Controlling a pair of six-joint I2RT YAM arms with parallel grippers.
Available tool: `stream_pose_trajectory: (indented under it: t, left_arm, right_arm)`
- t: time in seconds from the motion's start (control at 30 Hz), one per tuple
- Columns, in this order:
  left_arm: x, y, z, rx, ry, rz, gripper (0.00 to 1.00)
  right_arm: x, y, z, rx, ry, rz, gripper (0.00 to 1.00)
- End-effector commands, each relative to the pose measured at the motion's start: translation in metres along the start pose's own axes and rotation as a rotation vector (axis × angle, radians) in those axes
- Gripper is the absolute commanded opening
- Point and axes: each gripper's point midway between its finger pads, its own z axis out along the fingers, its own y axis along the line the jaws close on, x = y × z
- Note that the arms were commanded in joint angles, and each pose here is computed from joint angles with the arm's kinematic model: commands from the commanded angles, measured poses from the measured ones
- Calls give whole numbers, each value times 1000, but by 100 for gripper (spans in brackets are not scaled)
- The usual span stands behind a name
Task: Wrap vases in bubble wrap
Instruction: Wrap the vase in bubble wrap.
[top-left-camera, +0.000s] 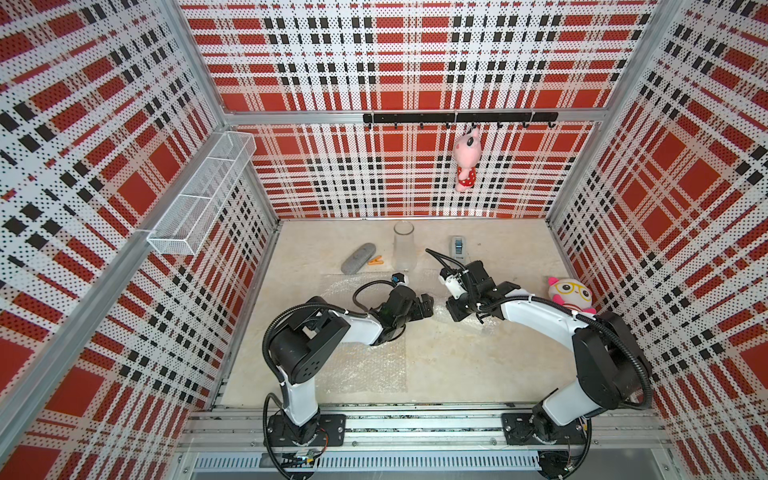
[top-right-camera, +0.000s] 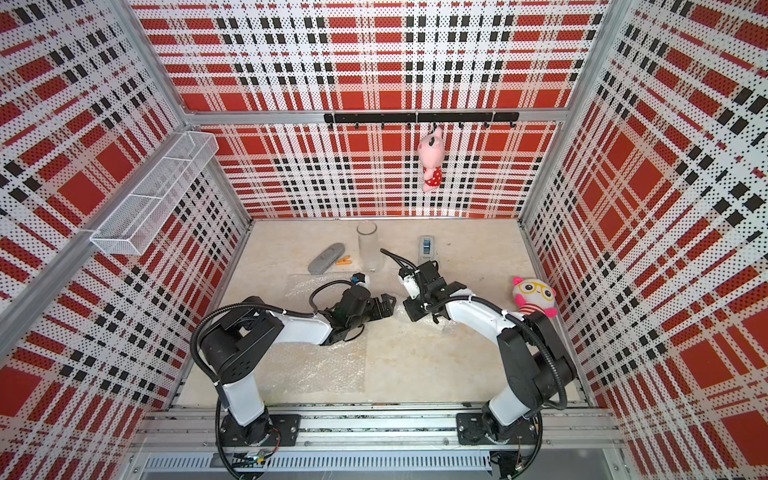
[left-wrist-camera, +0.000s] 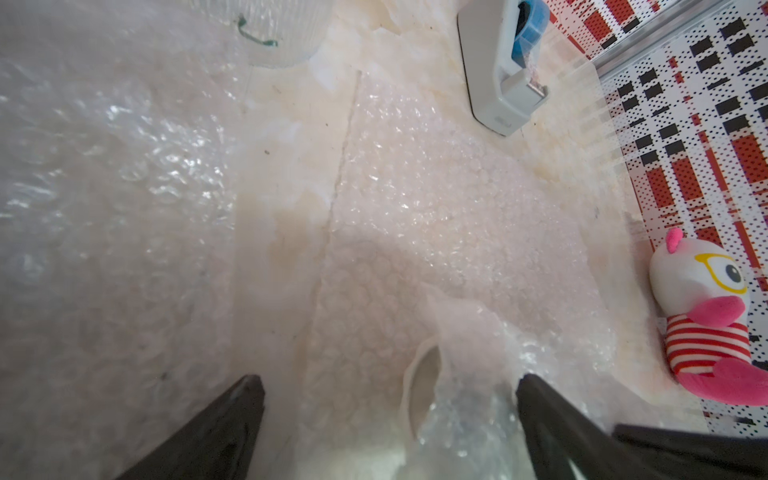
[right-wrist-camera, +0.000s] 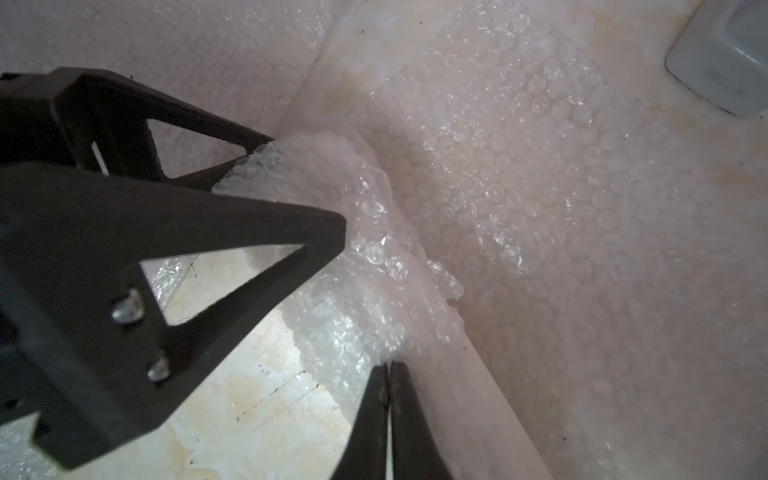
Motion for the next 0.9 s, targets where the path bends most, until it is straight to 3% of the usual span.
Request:
stream_pose_trajectory:
  t: [0.0, 0.23, 0.47, 0.87]
  left_arm:
    - [2, 3, 5, -9, 21, 14, 98]
    - [-4, -3, 6, -4, 15, 25, 98]
    - [-8, -9, 7, 3, 14, 33, 98]
    - [9, 9, 22, -58, 79, 45, 100]
  right_arm:
    - [7, -5, 13, -16, 38, 2, 7]
    - [21, -3, 31, -64, 98, 18, 7]
    - [19, 2, 25, -89, 80, 22, 8]
    - [-25, 2, -39, -5, -84, -48, 22]
